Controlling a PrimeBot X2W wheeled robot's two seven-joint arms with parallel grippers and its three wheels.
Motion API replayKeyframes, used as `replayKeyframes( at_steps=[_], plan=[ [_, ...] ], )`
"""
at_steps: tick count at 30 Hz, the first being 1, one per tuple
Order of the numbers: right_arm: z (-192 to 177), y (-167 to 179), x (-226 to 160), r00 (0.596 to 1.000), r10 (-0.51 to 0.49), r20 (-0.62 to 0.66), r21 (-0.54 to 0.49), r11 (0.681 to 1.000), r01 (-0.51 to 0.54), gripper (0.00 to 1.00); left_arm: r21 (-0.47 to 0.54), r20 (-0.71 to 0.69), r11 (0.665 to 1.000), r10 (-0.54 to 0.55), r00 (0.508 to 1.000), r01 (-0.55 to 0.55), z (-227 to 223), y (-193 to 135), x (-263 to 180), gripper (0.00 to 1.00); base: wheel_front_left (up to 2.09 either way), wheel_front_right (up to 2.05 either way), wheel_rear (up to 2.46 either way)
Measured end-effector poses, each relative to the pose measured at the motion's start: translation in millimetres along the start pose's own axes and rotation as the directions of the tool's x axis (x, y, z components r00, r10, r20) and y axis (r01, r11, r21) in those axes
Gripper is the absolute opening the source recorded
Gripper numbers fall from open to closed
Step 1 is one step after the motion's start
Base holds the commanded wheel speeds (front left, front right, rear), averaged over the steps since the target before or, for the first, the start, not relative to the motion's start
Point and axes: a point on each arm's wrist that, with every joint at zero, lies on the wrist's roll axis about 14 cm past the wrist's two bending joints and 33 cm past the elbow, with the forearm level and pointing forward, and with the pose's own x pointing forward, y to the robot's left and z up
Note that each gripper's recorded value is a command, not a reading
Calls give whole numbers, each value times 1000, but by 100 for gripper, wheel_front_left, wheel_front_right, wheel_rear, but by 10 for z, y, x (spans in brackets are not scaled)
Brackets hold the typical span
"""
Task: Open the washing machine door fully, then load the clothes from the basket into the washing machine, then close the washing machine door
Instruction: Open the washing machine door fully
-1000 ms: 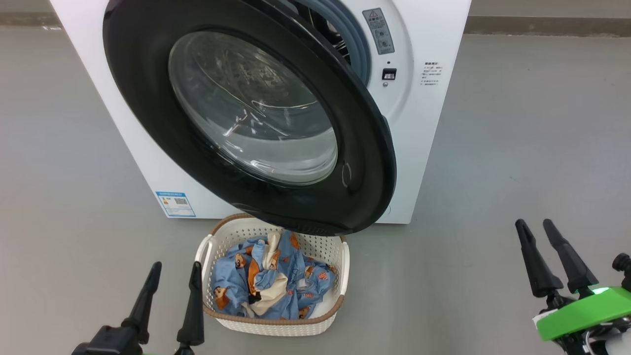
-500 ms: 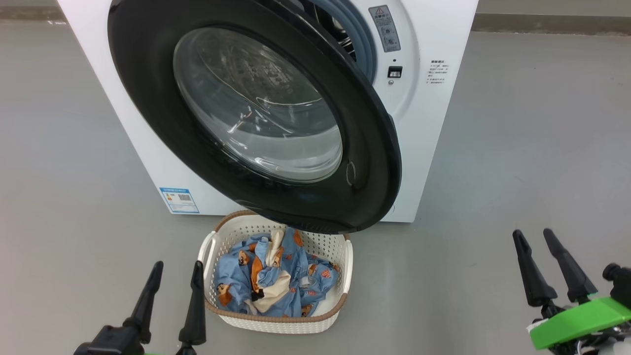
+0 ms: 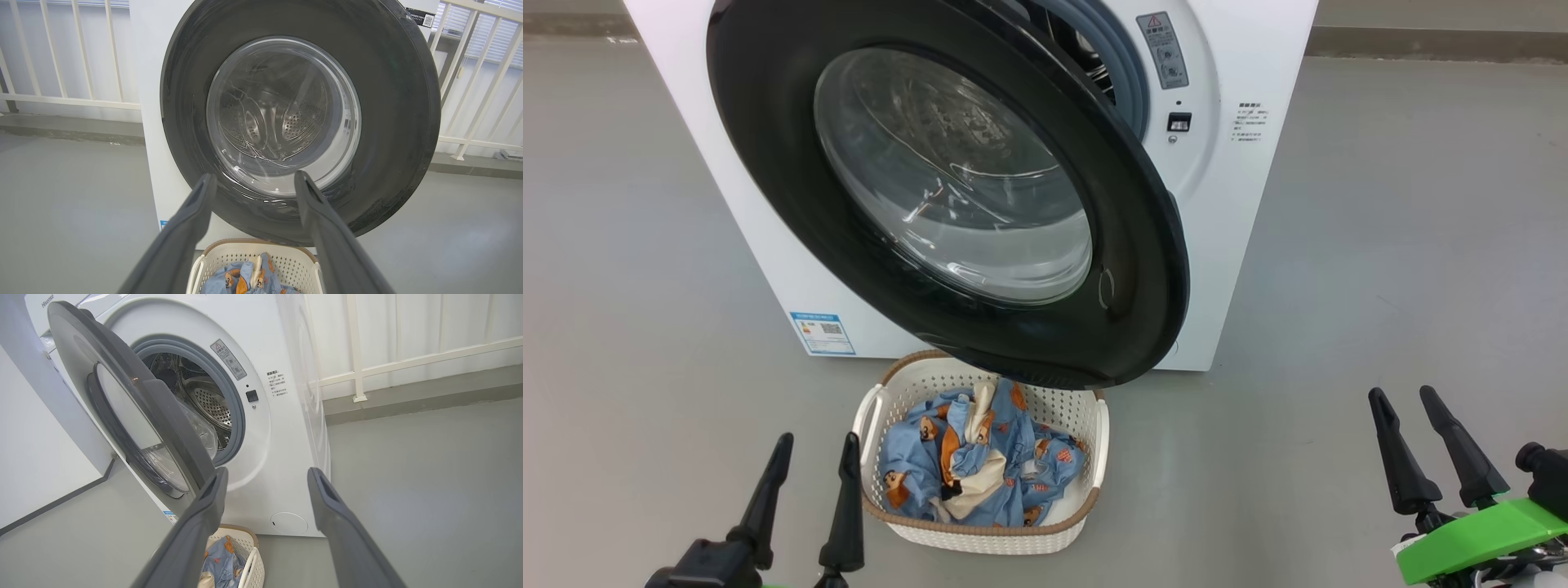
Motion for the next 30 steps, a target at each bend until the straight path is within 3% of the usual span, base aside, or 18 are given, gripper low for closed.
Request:
replayKeyframes(
  at_steps=[13,14,16,17,19,20,30],
  plan=[
    [59,35,169,1000,26,12,3,1000,-26,97,-3,-21,1000,-1,1000,1,-71,-2,16,100,0,0,0],
    [102,37,217,999,30,23,9,1000,-30,85,-3,-25,1000,-1,1000,1,-83,-1,20,100,0,0,0],
    [168,56,310,998,38,42,28,999,-40,46,-3,-30,1000,-1,1000,1,-101,-2,32,100,0,0,0],
    [188,72,350,998,46,47,33,998,-48,40,-4,-34,1000,-1,999,0,-115,-1,33,100,0,0,0],
    [219,112,428,996,67,51,41,997,-69,9,-4,-40,1000,2,999,-2,-133,7,35,100,0,0,0],
    [245,124,467,996,71,58,56,996,-74,0,-4,-41,1000,4,999,-4,-136,12,38,100,0,0,0],
    [303,299,864,990,134,38,246,959,-139,0,3,-47,1000,26,999,-25,-156,86,73,100,0,0,0]
  ],
)
